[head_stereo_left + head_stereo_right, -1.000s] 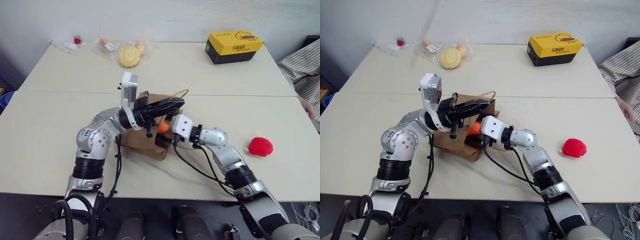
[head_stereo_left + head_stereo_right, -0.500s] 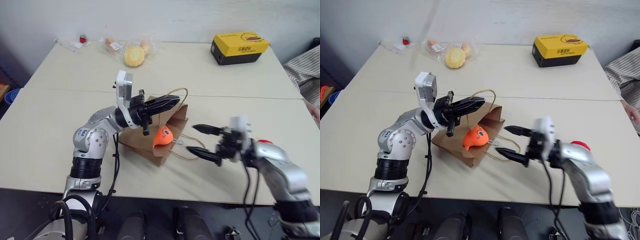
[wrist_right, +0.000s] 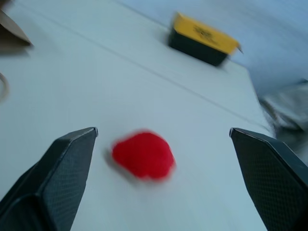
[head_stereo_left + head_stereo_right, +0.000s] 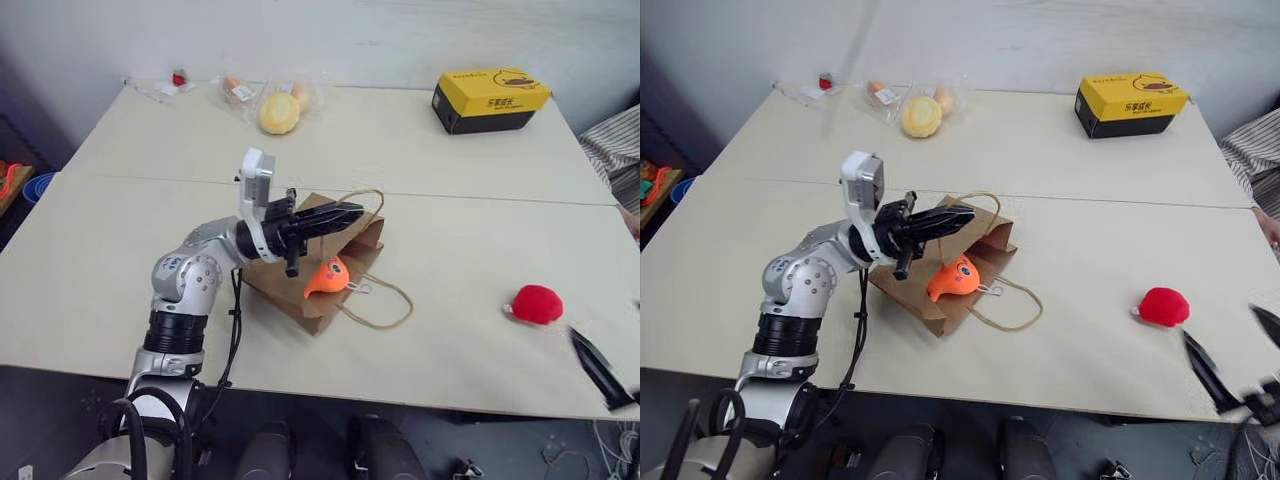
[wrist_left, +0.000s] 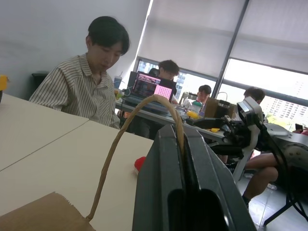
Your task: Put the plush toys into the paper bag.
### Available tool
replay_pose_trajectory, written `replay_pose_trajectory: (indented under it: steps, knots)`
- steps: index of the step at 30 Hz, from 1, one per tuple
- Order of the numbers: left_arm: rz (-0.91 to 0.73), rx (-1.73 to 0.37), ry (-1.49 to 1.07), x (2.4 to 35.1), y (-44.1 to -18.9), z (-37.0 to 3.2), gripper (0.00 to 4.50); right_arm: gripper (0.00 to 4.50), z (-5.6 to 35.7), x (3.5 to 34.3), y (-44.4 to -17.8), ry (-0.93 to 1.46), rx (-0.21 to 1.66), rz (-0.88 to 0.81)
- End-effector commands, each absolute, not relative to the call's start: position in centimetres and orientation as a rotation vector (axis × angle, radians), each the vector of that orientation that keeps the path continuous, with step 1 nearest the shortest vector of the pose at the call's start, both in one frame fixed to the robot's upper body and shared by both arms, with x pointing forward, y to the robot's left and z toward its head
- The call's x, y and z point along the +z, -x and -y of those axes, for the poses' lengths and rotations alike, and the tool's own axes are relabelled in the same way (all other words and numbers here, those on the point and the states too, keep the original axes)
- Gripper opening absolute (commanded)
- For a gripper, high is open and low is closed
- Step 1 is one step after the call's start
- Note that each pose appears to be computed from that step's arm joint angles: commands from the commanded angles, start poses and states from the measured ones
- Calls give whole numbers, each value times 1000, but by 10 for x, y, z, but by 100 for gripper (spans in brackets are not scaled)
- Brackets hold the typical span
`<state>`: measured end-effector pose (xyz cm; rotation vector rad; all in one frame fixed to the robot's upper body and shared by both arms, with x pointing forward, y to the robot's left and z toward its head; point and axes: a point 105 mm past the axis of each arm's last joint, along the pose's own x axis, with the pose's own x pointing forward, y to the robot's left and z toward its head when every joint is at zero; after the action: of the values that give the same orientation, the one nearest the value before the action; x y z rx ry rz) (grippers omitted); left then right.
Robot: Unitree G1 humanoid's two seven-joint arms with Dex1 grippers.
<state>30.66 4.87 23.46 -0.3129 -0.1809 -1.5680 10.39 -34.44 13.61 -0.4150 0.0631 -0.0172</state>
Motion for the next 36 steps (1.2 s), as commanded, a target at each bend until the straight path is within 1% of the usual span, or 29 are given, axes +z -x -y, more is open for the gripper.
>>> replay_pose_trajectory:
  steps: [1, 3, 4, 7, 9, 11, 13, 16, 21, 25, 28, 34, 36]
  knots:
    - [219, -1587, 287, 242, -307, -47, 0, 448, 353, 129, -83, 406, -55, -99]
    - [220, -1587, 283, 241, -308, -47, 0, 448, 354, 124, -79, 369, -54, -113]
    - [223, -1586, 280, 242, -308, -47, 0, 448, 351, 123, -83, 334, -27, -115]
    - [228, -1571, 268, 242, -309, -46, 0, 448, 332, 119, -109, 216, 122, -199]
    - [215, -1565, 262, 240, -308, -46, 0, 448, 332, 124, -129, 241, 142, -221]
    - [210, -1562, 255, 239, -306, -47, 0, 448, 334, 132, -154, 273, 156, -207]
    - [212, -1562, 252, 239, -305, -47, 0, 448, 330, 133, -176, 326, 226, -220]
    - [213, -1562, 246, 240, -302, -45, 0, 448, 330, 128, -207, 385, 271, -246]
    - [211, -1557, 240, 241, -300, -44, 0, 448, 331, 117, -247, 481, 340, -304]
    - [198, -1550, 225, 240, -298, -45, 0, 448, 339, 108, -267, 494, 355, -364]
    - [199, -1541, 212, 241, -297, -47, 0, 386, 337, 106, -273, 490, 385, -371]
    - [183, -1560, 192, 243, -292, -54, 0, 186, 325, 112, -262, 470, 507, -338]
    - [195, -1580, 207, 249, -290, -57, 0, 130, 306, 124, -254, 464, 616, -285]
